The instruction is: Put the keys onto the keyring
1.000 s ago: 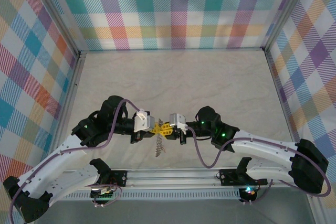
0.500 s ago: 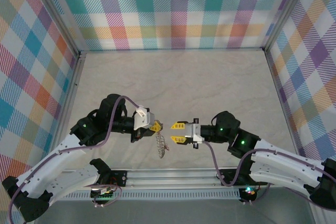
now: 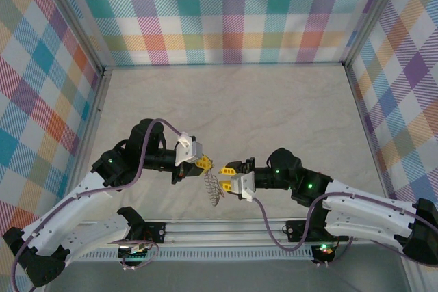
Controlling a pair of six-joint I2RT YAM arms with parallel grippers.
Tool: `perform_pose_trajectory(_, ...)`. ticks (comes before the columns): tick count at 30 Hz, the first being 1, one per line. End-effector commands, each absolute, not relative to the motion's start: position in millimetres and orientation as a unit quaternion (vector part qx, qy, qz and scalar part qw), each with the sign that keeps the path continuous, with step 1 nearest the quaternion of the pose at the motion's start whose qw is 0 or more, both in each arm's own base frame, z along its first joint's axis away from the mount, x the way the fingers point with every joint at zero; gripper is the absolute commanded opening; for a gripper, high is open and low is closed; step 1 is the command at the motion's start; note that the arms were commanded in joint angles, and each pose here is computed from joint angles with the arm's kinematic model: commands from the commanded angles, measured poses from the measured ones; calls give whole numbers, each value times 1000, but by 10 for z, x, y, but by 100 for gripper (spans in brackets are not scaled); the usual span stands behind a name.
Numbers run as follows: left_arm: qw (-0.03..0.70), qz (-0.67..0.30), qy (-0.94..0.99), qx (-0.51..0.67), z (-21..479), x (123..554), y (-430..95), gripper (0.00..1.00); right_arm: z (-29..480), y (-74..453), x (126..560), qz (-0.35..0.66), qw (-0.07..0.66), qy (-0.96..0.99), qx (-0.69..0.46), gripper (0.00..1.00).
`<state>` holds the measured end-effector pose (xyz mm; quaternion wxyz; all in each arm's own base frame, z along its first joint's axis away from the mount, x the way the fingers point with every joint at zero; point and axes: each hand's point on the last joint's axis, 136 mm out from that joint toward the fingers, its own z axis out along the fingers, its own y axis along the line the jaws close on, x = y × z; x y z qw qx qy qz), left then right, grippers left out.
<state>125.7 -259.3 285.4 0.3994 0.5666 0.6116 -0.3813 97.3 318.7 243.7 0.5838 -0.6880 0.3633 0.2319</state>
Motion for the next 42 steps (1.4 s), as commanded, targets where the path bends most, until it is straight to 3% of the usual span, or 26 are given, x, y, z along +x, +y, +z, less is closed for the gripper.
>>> perform_pose_trajectory(1, 431, -393, 590, 558, 3090, 1264, -2647, 0, 2646, 3279, 926, 231, 617, 334, -674, 32)
perform_pose_trajectory(10, 430, -387, 597, 556, 3040, 1269, -2624, 0, 2660, 3481, 914, 221, 638, 334, -658, 24)
perform_pose_trajectory(29, 442, -390, 596, 546, 3114, 1270, -2607, 0, 2828, 3435, 964, 155, 689, 302, -641, 28)
perform_pose_trajectory(42, 445, -390, 593, 546, 3136, 1289, -2627, 0, 2924, 3415, 986, 134, 708, 292, -629, 25)
